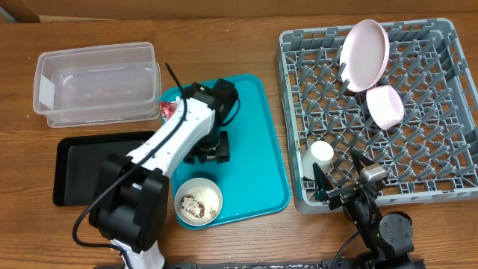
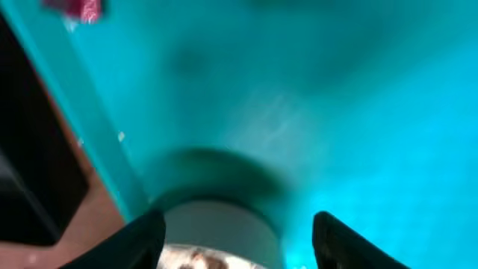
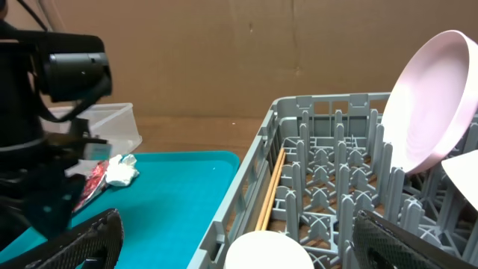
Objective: Sort waste into correct bins and load items into the dishwasher
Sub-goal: 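Reach the left gripper to the white tissue on the tray, then grasp the tissue and drop it into the clear plastic bin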
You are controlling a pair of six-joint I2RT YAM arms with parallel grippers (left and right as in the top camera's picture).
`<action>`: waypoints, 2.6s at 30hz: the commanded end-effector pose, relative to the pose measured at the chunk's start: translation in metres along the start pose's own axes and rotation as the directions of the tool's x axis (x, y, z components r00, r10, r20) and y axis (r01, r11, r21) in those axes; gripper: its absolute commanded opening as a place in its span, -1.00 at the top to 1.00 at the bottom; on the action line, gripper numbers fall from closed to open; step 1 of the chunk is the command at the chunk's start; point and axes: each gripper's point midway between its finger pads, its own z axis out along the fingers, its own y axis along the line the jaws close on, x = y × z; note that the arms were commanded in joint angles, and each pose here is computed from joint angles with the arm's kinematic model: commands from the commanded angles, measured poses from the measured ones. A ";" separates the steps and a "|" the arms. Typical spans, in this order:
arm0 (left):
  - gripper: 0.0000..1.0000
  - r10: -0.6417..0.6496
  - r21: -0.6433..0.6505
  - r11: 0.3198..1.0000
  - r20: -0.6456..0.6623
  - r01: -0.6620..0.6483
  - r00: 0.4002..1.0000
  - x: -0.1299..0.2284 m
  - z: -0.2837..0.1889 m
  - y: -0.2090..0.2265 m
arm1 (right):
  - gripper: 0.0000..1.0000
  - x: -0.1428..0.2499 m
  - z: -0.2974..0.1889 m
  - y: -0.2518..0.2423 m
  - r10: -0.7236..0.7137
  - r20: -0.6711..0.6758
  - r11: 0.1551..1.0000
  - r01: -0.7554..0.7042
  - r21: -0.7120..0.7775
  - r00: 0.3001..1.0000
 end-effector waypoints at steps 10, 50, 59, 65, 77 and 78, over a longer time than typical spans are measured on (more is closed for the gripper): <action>-0.91 -0.042 0.026 0.999 0.286 0.036 0.957 -0.085 -0.021 0.021 | -1.00 0.001 0.000 -0.003 0.004 0.005 1.000 -0.004 0.012 1.000; 0.92 0.016 0.173 0.982 0.306 -0.072 0.952 -0.188 0.007 0.005 | -1.00 0.001 0.000 -0.003 0.004 0.005 1.000 -0.004 0.012 1.000; 0.92 -0.059 0.175 0.985 0.284 0.009 0.957 -0.185 -0.069 0.033 | -1.00 0.001 0.000 -0.003 0.004 0.005 1.000 -0.004 0.012 1.000; 0.92 -0.244 0.119 0.969 0.374 0.215 0.895 -0.214 -0.092 0.110 | -1.00 0.001 0.000 -0.003 0.004 0.005 1.000 -0.004 0.012 1.000; -0.88 -0.360 0.416 0.898 0.501 0.146 0.787 -0.263 -0.142 0.157 | -1.00 0.001 0.000 -0.003 0.004 0.005 1.000 -0.004 0.012 1.000; -0.89 -0.344 0.409 0.903 0.504 0.133 0.792 -0.260 -0.147 0.157 | -1.00 0.001 0.000 -0.003 0.004 0.005 1.000 -0.004 0.012 1.000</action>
